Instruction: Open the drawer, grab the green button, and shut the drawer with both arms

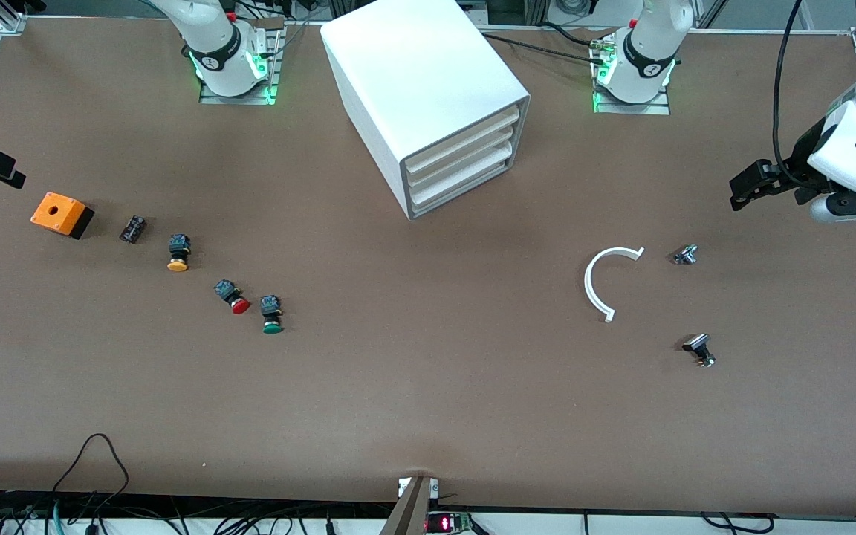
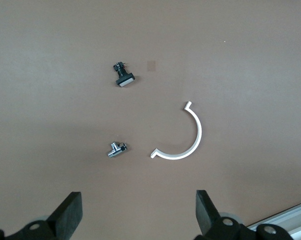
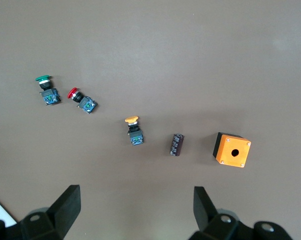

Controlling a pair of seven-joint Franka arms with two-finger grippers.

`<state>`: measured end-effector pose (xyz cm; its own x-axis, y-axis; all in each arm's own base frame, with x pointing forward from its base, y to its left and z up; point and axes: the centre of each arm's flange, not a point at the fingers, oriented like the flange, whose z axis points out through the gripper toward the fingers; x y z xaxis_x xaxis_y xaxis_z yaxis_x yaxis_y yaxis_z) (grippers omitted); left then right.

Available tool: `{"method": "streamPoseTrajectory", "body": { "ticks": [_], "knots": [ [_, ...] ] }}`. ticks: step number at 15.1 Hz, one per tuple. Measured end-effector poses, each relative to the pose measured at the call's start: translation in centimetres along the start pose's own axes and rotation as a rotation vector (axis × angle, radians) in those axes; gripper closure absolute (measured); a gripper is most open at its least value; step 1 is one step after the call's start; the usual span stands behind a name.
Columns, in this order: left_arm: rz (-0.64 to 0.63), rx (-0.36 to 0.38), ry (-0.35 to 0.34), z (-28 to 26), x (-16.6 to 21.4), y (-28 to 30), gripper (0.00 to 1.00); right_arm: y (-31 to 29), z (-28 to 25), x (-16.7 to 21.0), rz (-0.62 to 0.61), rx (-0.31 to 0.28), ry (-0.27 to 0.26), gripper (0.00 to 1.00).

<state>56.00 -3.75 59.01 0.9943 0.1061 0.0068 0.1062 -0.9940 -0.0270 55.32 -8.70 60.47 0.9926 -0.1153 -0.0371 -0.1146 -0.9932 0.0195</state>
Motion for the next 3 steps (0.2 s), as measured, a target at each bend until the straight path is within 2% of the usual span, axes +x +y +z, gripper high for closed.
{"method": "streamPoseTrajectory", "body": {
  "ticks": [3],
  "knots": [
    [0.001,0.001,-0.004,0.02,-0.05,0.05,0.0,-0.03,-0.13,0.16,0.004,-0.001,0.016,0.0]
  ]
}}
